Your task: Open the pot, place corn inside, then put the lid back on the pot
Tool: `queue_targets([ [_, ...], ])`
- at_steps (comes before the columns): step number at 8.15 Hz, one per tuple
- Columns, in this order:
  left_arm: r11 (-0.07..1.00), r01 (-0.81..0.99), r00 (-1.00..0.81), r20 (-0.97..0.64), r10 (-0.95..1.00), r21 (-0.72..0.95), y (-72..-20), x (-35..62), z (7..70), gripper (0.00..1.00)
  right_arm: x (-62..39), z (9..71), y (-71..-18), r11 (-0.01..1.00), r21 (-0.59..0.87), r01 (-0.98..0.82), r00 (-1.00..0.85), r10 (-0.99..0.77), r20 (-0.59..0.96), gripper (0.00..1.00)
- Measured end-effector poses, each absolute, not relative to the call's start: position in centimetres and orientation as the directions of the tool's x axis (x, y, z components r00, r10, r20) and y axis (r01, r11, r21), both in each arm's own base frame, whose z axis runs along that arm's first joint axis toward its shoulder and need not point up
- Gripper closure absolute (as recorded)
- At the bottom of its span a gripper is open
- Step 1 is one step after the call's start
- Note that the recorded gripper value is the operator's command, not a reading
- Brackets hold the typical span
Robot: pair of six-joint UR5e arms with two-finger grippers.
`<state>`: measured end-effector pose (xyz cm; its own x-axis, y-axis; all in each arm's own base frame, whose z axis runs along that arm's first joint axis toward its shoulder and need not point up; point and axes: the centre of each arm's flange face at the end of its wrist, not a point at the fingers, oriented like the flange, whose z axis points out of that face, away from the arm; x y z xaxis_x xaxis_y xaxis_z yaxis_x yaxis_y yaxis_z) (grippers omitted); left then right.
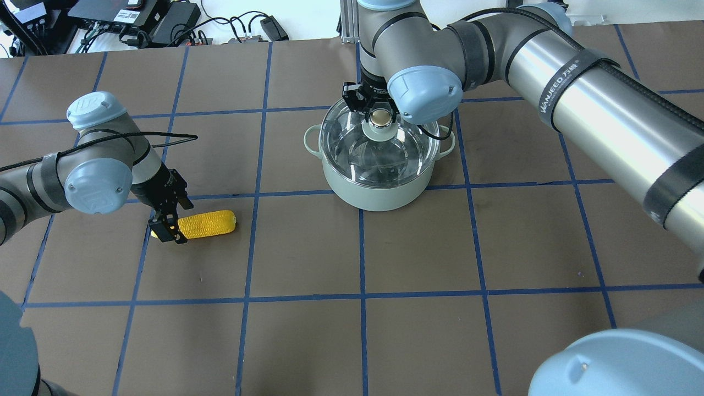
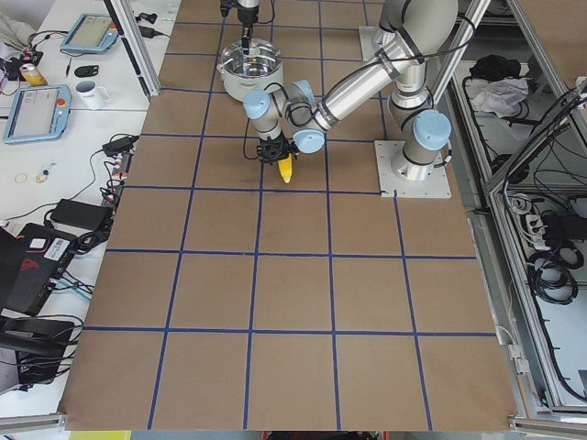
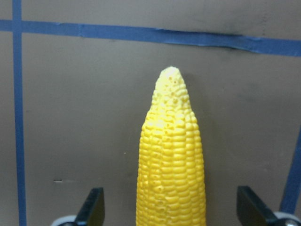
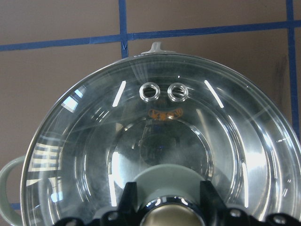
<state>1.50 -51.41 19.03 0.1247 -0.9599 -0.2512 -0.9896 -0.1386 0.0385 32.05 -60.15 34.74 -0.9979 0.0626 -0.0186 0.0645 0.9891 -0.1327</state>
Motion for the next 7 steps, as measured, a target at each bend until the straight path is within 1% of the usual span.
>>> queue_targets([
  [1, -0.142, -0.989, 0.128, -0.257, -0.958, 0.035, -51.2, 1.4, 18.9, 0.00, 32.1, 34.9, -60.1, 0.989, -0.134, 0.065, -0.998, 0.062, -0.020, 0.52],
  [2, -0.144, -0.989, 0.130, -0.264, -0.956, 0.034, -51.0, 1.3, 18.6, 0.09, 32.1, 35.2, -60.1, 0.988, -0.140, 0.063, -0.998, 0.061, -0.022, 0.52],
  [3, -0.144, -0.989, 0.130, -0.268, -0.955, 0.034, -50.9, 1.3, 18.5, 0.21, 32.0, 36.0, -60.1, 0.986, -0.153, 0.062, -0.998, 0.058, -0.026, 0.52],
  [4, -0.144, -0.989, 0.130, -0.271, -0.954, 0.034, -50.8, 1.2, 18.4, 0.23, 31.9, 37.3, -59.8, 0.984, -0.170, 0.058, -0.998, 0.053, -0.031, 0.52],
  [5, -0.150, -0.988, 0.135, -0.274, -0.952, 0.031, -50.7, 1.2, 18.3, 0.30, 31.7, 38.9, -59.3, 0.980, -0.192, 0.052, -0.998, 0.046, -0.036, 0.52],
  [6, -0.167, -0.986, 0.154, -0.278, -0.948, 0.023, -50.6, 1.2, 18.1, 0.61, 31.0, 40.8, -58.7, 0.976, -0.213, 0.037, -0.999, 0.030, -0.034, 0.52],
  [7, -0.182, -0.983, 0.170, -0.289, -0.942, 0.015, -50.6, 1.1, 17.6, 0.63, 29.6, 43.0, -57.9, 0.974, -0.224, 0.018, -1.000, 0.012, -0.027, 0.52],
])
